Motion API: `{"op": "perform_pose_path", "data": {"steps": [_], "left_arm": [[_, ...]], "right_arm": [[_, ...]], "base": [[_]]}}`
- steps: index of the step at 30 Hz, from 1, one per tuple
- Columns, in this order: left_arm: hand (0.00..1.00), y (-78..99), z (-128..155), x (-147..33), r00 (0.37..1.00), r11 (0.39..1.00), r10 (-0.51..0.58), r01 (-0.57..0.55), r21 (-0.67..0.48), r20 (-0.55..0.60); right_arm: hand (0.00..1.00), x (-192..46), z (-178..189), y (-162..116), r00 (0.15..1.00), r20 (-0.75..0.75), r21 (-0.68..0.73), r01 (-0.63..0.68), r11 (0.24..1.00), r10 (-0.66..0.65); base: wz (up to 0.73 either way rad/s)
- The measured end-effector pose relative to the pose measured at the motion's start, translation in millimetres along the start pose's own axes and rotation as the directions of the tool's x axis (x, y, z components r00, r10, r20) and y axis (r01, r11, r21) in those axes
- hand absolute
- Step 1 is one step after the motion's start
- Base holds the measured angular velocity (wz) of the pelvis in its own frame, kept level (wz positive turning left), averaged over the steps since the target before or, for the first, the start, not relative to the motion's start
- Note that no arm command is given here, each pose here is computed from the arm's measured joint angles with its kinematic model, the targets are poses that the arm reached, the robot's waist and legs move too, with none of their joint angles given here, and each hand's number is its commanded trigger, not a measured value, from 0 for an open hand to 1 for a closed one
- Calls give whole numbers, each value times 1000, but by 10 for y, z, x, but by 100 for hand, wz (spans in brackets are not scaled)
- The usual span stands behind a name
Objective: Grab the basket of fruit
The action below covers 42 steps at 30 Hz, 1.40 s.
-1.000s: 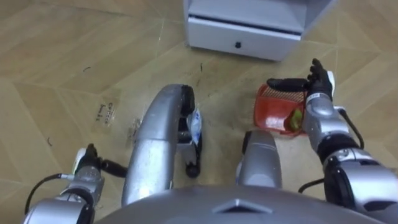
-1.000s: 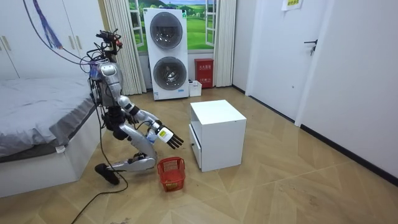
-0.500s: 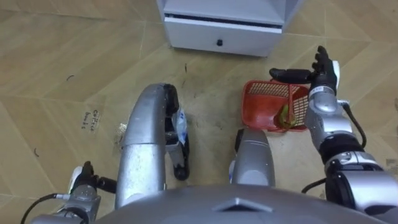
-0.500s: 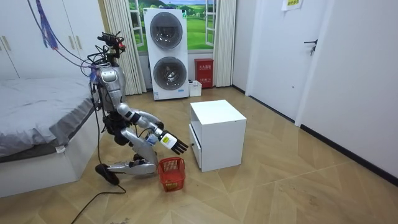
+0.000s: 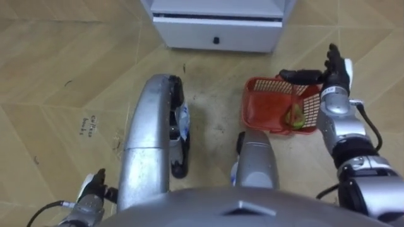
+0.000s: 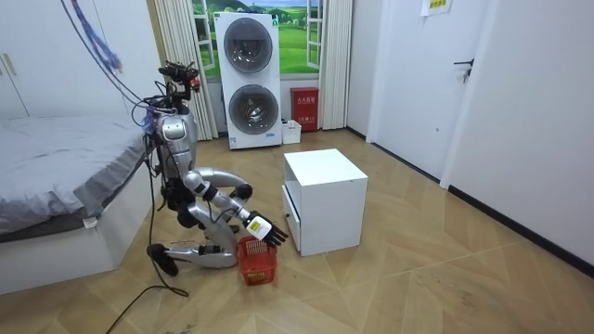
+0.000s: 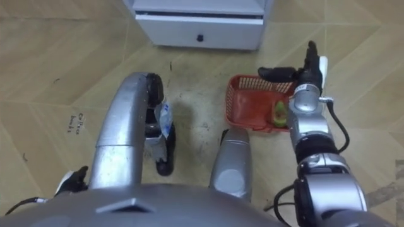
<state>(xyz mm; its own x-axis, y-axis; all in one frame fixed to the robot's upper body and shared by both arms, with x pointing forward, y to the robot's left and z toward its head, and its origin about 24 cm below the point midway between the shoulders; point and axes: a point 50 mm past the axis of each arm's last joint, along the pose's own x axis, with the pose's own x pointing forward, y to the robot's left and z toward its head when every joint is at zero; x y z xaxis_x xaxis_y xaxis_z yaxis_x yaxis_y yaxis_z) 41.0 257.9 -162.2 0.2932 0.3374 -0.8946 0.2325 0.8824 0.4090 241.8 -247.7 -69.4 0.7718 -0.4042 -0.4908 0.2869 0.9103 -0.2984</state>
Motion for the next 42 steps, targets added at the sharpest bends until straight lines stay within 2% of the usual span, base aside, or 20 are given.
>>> {"op": "perform_pose_path", "data": {"steps": [18, 32, 33, 34, 35, 42], "left_arm": [[0, 1, 66, 13, 999, 999, -50, 49, 7, 17], [0, 10, 85, 19, 999, 997, -51, 52, -49, 10], [0, 17, 107, 24, 999, 997, -51, 52, -49, 14], [0, 20, 119, 27, 999, 997, -51, 52, -49, 17], [0, 27, 147, 33, 998, 997, -51, 52, -49, 22], [0, 22, 171, 37, 997, 996, -74, 75, -52, 26]], "right_arm": [[0, -39, -431, -123, 982, -187, -108, -46, 993, 25], [0, -59, -504, -114, 973, -221, -124, -98, 987, 69], [29, -68, -543, -133, 969, -240, -116, -95, 989, 65], [79, -73, -562, -141, 966, -248, -112, -96, 989, 65], [100, -83, -597, -157, 962, -265, -108, -97, 989, 65], [100, -88, -632, -167, 954, -290, -98, -116, 988, 83]], "base": [[0], [1], [0], [4], [4], [0]]}}
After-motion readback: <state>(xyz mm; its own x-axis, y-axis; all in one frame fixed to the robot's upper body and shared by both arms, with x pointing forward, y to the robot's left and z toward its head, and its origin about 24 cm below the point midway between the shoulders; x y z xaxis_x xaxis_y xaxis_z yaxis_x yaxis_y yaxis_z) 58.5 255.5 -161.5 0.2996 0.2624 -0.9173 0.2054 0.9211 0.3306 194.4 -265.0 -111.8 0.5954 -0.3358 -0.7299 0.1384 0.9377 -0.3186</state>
